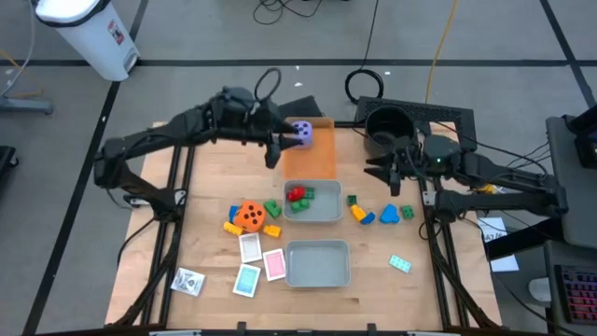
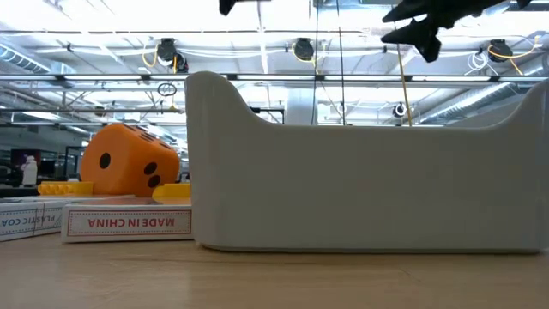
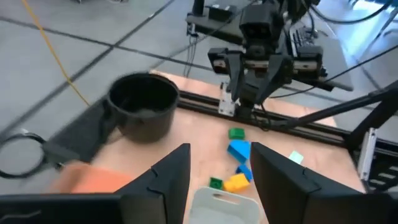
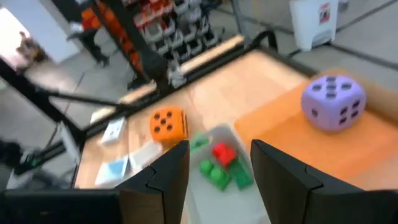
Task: Pick & Place Toys
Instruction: Put the light blue game piece into the top gray bin
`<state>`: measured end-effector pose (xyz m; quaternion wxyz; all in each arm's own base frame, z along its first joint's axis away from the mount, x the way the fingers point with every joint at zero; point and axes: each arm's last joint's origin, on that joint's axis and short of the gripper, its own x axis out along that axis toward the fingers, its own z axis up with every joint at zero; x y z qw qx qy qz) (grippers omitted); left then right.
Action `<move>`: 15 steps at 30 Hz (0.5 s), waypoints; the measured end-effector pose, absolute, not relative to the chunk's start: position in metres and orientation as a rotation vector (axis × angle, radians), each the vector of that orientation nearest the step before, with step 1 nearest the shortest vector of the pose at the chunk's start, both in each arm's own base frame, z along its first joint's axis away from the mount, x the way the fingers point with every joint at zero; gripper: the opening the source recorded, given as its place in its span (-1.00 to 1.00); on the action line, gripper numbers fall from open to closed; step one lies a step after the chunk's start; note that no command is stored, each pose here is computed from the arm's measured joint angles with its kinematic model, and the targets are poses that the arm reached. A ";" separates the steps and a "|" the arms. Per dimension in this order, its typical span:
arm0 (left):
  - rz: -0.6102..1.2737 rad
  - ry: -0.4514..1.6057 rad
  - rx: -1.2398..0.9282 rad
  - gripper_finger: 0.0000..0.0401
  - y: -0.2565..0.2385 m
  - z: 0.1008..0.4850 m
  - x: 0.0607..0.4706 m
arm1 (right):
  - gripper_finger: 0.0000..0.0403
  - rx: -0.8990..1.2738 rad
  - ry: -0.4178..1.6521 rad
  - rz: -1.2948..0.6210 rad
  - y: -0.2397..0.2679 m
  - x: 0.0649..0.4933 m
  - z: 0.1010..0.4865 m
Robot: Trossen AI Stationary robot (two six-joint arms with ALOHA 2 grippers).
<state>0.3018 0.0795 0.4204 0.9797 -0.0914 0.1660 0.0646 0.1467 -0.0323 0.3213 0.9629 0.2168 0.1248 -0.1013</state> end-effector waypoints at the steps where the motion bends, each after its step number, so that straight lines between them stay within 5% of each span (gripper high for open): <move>1: 0.126 0.334 -0.203 -0.18 0.077 0.412 0.302 | -0.18 0.441 0.284 -0.198 -0.030 0.146 0.319; 15: 0.094 0.397 -0.345 -0.20 0.057 0.353 0.305 | -0.18 0.415 1.065 -0.150 0.001 0.134 0.271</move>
